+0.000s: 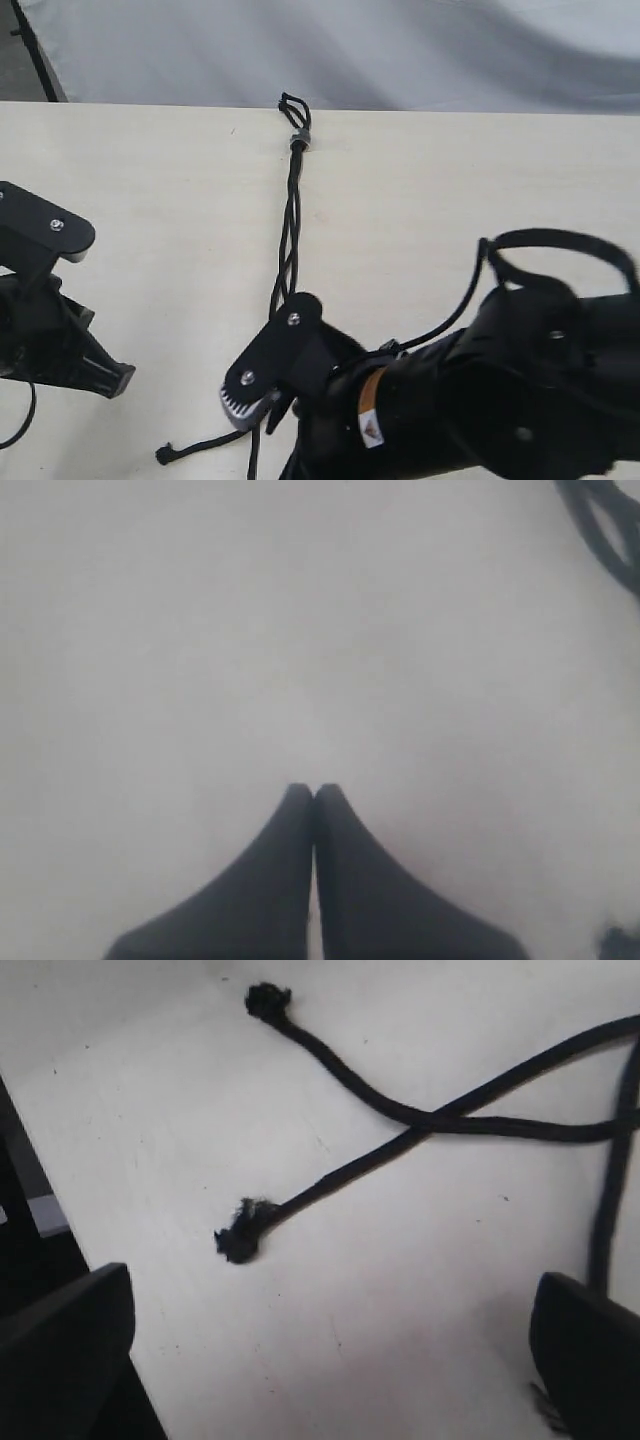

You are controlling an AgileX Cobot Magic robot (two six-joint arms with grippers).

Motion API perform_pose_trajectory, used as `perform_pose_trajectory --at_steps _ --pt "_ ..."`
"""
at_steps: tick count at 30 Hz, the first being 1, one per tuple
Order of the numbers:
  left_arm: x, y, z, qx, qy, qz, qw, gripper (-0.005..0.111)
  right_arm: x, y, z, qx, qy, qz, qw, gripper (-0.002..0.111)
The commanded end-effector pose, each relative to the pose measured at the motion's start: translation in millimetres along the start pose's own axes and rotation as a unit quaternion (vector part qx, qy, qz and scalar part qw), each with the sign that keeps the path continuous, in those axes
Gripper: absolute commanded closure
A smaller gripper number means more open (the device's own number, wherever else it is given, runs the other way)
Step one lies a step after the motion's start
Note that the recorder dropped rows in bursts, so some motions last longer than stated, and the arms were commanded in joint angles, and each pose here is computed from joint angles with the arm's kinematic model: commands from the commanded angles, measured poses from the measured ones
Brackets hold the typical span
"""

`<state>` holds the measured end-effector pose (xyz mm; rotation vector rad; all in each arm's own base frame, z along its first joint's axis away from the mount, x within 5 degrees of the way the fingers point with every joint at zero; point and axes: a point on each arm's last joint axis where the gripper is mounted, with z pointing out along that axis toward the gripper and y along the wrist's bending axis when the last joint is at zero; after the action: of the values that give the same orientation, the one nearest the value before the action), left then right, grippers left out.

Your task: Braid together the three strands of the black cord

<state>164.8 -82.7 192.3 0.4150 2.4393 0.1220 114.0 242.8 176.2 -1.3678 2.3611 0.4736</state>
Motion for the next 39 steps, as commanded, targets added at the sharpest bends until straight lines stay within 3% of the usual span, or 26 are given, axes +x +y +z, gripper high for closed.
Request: perform_pose_trajectory --at_steps 1,7,30,35,39 --pt "6 2.7 3 0.009 -0.002 -0.013 1.0 0.107 -16 5 23 -0.008 0.039 0.001 0.999 0.004" --pt "8 -0.4 4 0.027 -0.007 -0.011 1.0 0.107 -39 6 48 -0.008 0.063 0.001 0.998 0.004" --pt "9 0.3 4 0.023 -0.002 -0.015 1.0 0.107 -28 5 81 0.0 0.152 0.006 0.988 0.004" --pt "9 0.5 4 0.022 -0.001 -0.015 1.0 0.107 -31 5 82 0.001 0.133 -0.003 0.991 0.004" --pt "10 0.5 4 0.022 0.001 -0.02 1.0 0.107 -30 5 81 0.001 0.138 -0.001 0.99 0.01"
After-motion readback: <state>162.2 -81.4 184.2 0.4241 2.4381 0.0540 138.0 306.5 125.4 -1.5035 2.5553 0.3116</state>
